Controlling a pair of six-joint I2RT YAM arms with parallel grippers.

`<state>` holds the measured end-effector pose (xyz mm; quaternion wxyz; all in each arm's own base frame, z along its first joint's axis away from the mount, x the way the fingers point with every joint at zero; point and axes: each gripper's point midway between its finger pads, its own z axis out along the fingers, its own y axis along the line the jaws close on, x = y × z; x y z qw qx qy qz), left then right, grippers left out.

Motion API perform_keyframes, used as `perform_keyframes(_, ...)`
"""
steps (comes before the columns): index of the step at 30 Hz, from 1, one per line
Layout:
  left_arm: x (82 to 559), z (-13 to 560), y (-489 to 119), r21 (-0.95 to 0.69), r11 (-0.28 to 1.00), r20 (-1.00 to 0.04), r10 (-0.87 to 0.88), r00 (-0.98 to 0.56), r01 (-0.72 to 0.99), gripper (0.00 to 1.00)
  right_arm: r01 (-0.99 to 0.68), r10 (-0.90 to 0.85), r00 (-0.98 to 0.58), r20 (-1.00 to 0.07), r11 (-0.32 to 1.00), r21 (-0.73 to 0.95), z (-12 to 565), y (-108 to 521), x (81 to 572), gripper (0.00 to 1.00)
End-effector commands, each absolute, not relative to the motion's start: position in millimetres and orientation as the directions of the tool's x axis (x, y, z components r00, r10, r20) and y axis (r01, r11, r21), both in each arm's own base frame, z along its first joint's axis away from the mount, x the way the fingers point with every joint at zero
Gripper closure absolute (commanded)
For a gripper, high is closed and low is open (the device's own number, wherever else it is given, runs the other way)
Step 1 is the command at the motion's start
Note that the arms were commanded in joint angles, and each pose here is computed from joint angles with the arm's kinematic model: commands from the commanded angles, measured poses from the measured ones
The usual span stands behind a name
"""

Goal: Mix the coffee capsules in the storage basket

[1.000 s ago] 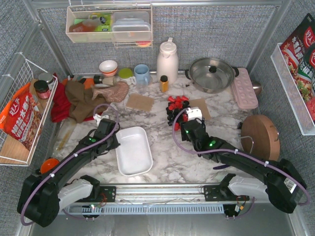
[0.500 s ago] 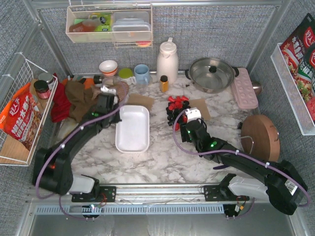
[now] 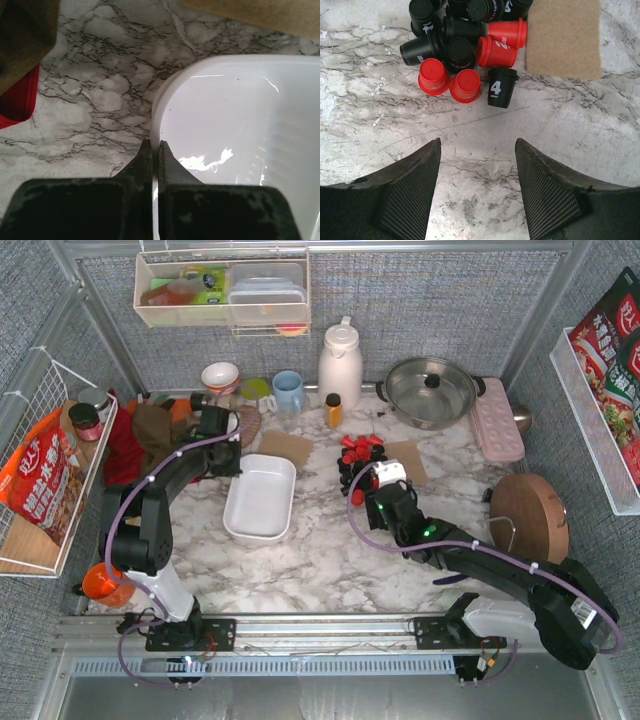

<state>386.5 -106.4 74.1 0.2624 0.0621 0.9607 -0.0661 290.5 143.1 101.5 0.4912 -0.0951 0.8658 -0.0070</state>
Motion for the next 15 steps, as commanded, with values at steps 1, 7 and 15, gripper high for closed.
perform_keyframes(1, 395.5, 71.6, -98.3, -0.133, 0.987, -0.510, 0.013, -0.860, 0.093, 1.00, -0.146, -0.144, -0.481, -0.865, 0.986, -0.083, 106.6, 147.1, 297.6, 0.34)
perform_keyframes(7, 403.6, 64.6, -100.2, -0.177, 0.983, -0.514, -0.051, -0.856, 0.047, 0.99, -0.123, -0.114, -0.483, -0.868, 0.991, -0.062, 105.3, 148.8, 306.6, 0.35)
perform_keyframes(15, 404.5, 71.5, -96.1, -0.187, 0.982, -0.544, -0.121, -0.830, -0.020, 0.92, -0.136, -0.078, -0.511, -0.856, 0.991, -0.009, 95.0, 164.9, 324.0, 0.39)
